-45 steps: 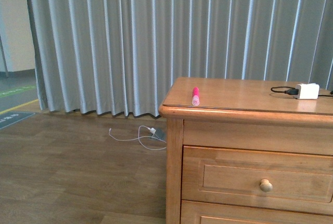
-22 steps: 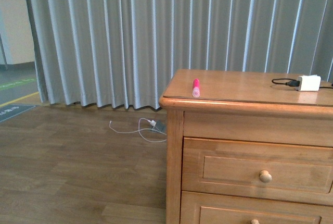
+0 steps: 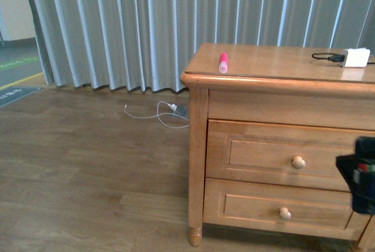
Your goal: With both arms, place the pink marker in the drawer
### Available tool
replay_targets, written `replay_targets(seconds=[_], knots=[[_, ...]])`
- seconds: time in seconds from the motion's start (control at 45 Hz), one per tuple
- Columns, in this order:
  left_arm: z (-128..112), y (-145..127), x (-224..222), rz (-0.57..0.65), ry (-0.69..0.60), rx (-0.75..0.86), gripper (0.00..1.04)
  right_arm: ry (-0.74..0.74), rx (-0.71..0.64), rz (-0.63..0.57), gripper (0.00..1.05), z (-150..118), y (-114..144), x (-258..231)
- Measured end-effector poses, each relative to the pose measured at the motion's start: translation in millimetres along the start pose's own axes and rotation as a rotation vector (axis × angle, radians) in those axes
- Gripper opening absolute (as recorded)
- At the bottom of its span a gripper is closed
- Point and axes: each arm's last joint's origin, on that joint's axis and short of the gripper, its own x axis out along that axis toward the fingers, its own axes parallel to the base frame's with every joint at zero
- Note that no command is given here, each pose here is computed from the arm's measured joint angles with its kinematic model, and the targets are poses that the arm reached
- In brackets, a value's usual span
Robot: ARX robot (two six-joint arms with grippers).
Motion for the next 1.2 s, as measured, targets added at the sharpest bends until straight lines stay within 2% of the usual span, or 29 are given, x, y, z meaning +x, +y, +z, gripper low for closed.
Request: replay_targets(seconds=[0.244,0.467,0.644,0.8,1.2], knots=[[0,0,0,0.0,0.0,0.0,0.99,0.041,-0.052,-0.04,0.96,-3,12,68],[0,0,0,0.0,0.0,0.0,0.99,0.011,-0.08,-0.099,0.96,-5,22,136],[0,0,0,0.0,0.0,0.0,0.99,0.016,-0.081,-0.132,0.96,-13,23,172],[0,0,0,0.0,0.0,0.0,0.99,0.016,-0.095,-0.166,0.96,-21,19,191],[0,0,0,0.0,0.0,0.0,0.99,0.017,-0.101,-0.211,0.96,-20,7,211]])
